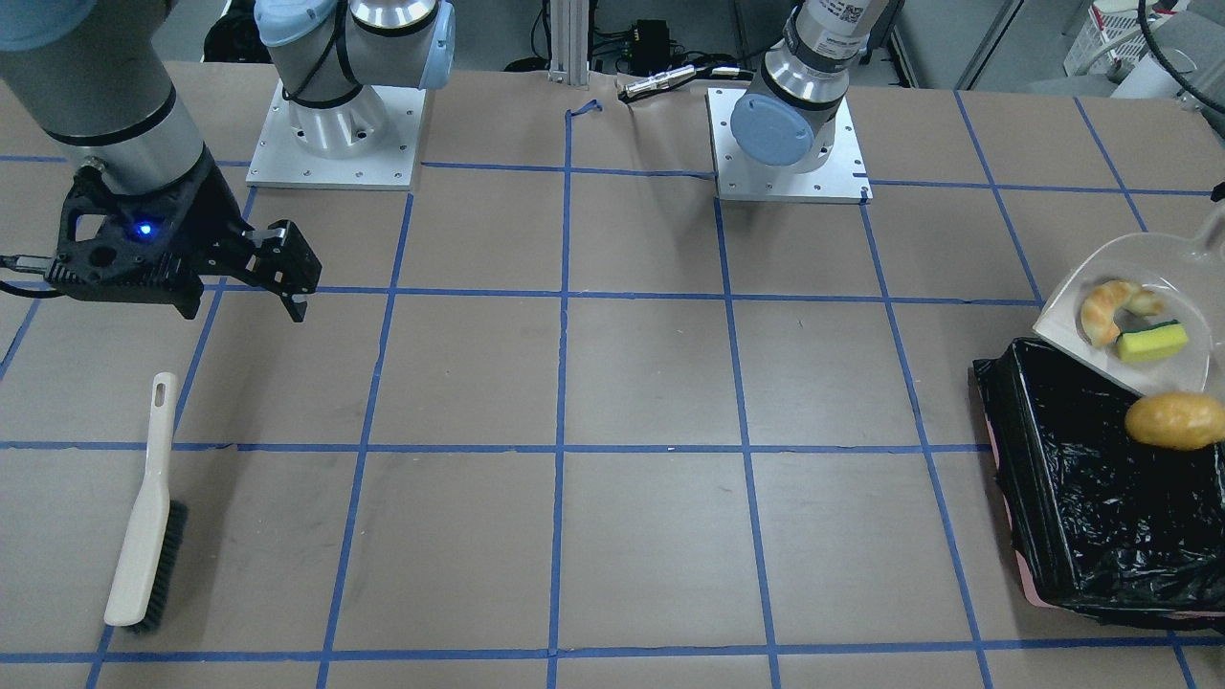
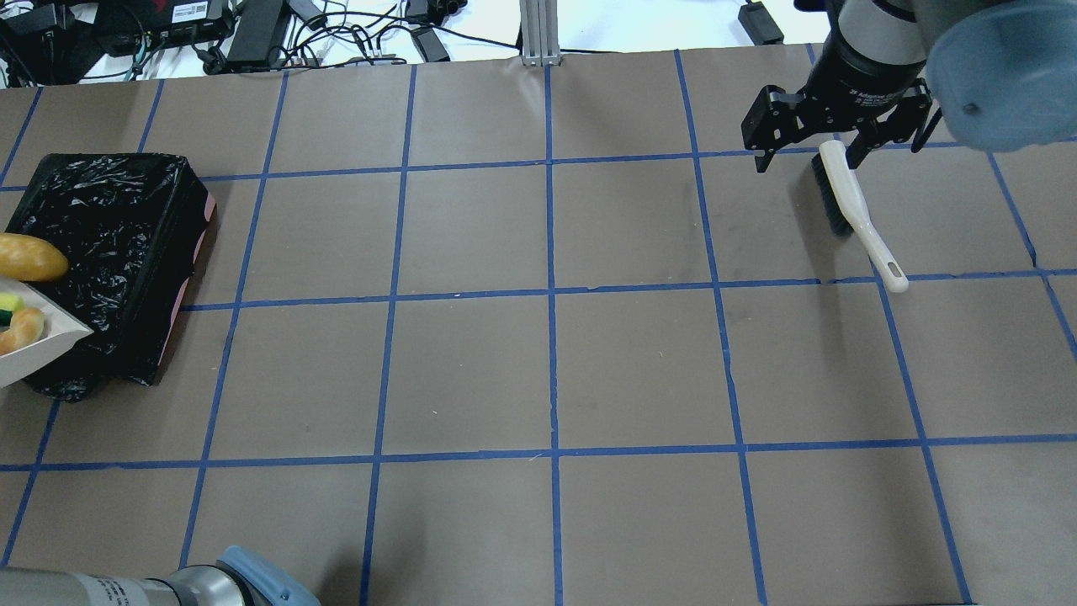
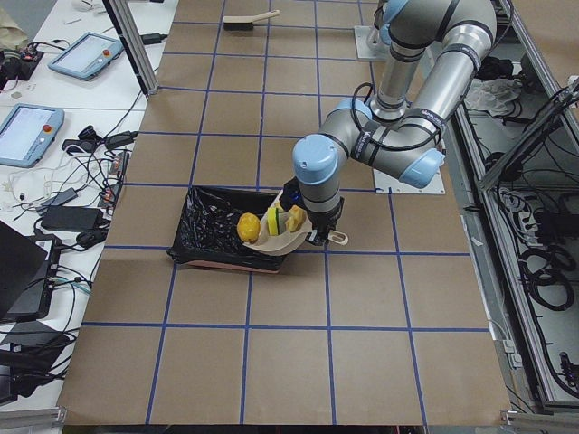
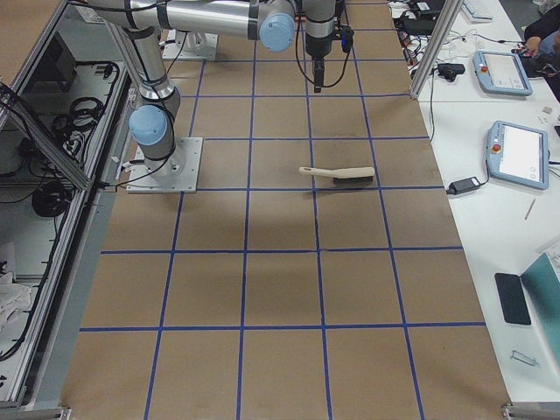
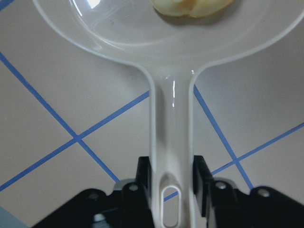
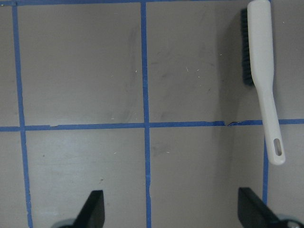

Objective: Sweep and dump trash into bin
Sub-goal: 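Tilt the dustpan over the black bin with the left gripper to dump trash, then bring the empty dustpan back to the table with the left gripper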

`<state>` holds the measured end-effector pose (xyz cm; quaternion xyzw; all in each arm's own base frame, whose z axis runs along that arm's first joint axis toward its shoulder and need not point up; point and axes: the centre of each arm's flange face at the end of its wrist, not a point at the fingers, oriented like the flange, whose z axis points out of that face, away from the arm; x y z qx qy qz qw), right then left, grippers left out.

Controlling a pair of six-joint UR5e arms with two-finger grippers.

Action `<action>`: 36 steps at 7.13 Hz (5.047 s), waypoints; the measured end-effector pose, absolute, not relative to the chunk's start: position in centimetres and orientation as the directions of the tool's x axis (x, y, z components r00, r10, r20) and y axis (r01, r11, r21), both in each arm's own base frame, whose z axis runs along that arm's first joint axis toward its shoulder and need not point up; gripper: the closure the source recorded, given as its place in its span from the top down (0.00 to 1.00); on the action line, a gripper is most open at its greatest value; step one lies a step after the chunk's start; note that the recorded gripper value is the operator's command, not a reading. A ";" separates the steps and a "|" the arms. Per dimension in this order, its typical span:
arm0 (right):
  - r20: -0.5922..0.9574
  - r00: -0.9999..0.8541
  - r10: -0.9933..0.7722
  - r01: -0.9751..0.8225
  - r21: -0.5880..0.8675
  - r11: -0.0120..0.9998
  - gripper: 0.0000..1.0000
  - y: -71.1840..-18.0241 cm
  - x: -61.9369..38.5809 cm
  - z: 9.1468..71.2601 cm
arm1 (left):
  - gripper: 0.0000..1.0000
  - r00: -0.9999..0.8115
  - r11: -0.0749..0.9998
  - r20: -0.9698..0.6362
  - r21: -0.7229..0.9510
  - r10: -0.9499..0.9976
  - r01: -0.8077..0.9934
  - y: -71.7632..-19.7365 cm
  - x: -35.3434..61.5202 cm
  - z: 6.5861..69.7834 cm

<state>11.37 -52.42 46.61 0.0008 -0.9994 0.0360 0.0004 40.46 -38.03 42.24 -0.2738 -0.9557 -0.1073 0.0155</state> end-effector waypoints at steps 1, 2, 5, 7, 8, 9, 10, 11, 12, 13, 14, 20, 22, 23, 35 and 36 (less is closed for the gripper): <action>-0.024 -0.999 -0.032 -0.030 -0.080 0.996 1.00 -51.3 13.3 47.5 | 0.01 -0.847 0.822 0.092 0.207 0.524 0.531 -38.3 40.1 42.3; -0.045 -0.997 -0.063 -0.059 -0.088 0.994 1.00 -50.5 15.1 48.0 | 0.02 -0.844 0.818 0.097 0.211 0.527 0.535 -38.4 39.9 42.3; -0.038 -0.995 -0.096 -0.093 -0.080 0.992 1.00 -49.8 16.1 48.1 | 0.06 -0.824 0.775 0.092 0.296 0.558 0.558 -39.3 38.9 42.5; 0.001 -0.995 -0.095 -0.095 -0.073 0.993 1.00 -49.9 15.8 47.9 | 0.10 -0.814 0.750 0.082 0.344 0.575 0.565 -40.0 38.2 42.7; 0.010 -0.996 -0.093 -0.093 -0.072 0.993 1.00 -50.0 15.6 47.8 | 0.08 -0.810 0.740 0.080 0.362 0.581 0.567 -40.3 38.0 42.8; 0.012 -0.996 -0.089 -0.089 -0.073 0.993 1.00 -49.9 15.3 47.9 | 0.08 -0.804 0.725 0.077 0.387 0.590 0.570 -40.7 37.6 42.9; 0.009 -0.996 -0.087 -0.087 -0.076 0.993 1.00 -49.8 15.3 48.1 | 0.09 -0.795 0.706 0.071 0.418 0.602 0.572 -41.3 37.1 43.1; 0.004 -0.996 -0.086 -0.086 -0.078 0.993 1.00 -49.6 15.4 48.2 | 0.12 -0.785 0.683 0.066 0.451 0.616 0.574 -41.8 36.6 43.4; -0.001 -0.996 -0.087 -0.087 -0.061 0.994 1.00 -49.2 15.4 48.4 | 0.13 -0.776 0.666 0.062 0.474 0.627 0.576 -42.3 36.2 43.5; -0.004 -0.996 -0.089 -0.089 -0.031 0.996 1.00 -48.5 15.4 48.4 | 0.13 -0.772 0.658 0.060 0.484 0.632 0.576 -42.5 36.0 43.5; -0.005 -0.996 -0.091 -0.091 -0.016 0.996 1.00 -48.2 15.4 48.4 | 0.13 -0.770 0.654 0.054 0.491 0.636 0.575 -42.7 36.0 43.5; -0.001 -0.996 -0.090 -0.090 -0.019 0.996 1.00 -48.1 15.3 48.5 | 0.00 -0.728 0.617 -0.019 0.546 0.685 0.567 -45.9 36.1 46.0; -0.001 -0.996 -0.088 -0.088 -0.020 0.996 1.00 -48.1 15.3 48.6 | 0.00 -0.722 0.622 -0.028 0.531 0.691 0.575 -46.6 36.0 46.7; -0.001 -0.996 -0.088 -0.088 -0.021 0.996 1.00 -48.1 15.3 48.6 | 0.00 -0.722 0.640 -0.039 0.498 0.691 0.585 -46.9 35.7 47.2; 0.008 -0.997 -0.079 -0.079 -0.025 0.997 1.00 -48.2 15.2 48.6 | 0.02 -0.010 0.010 0.015 -0.015 1.000 1.000 -65.8 6.0 36.4; 0.007 -0.997 -0.078 -0.078 -0.025 0.997 1.00 -48.2 15.2 48.6 | 0.02 0.021 -0.021 0.020 -0.021 1.000 1.000 -66.4 4.9 34.8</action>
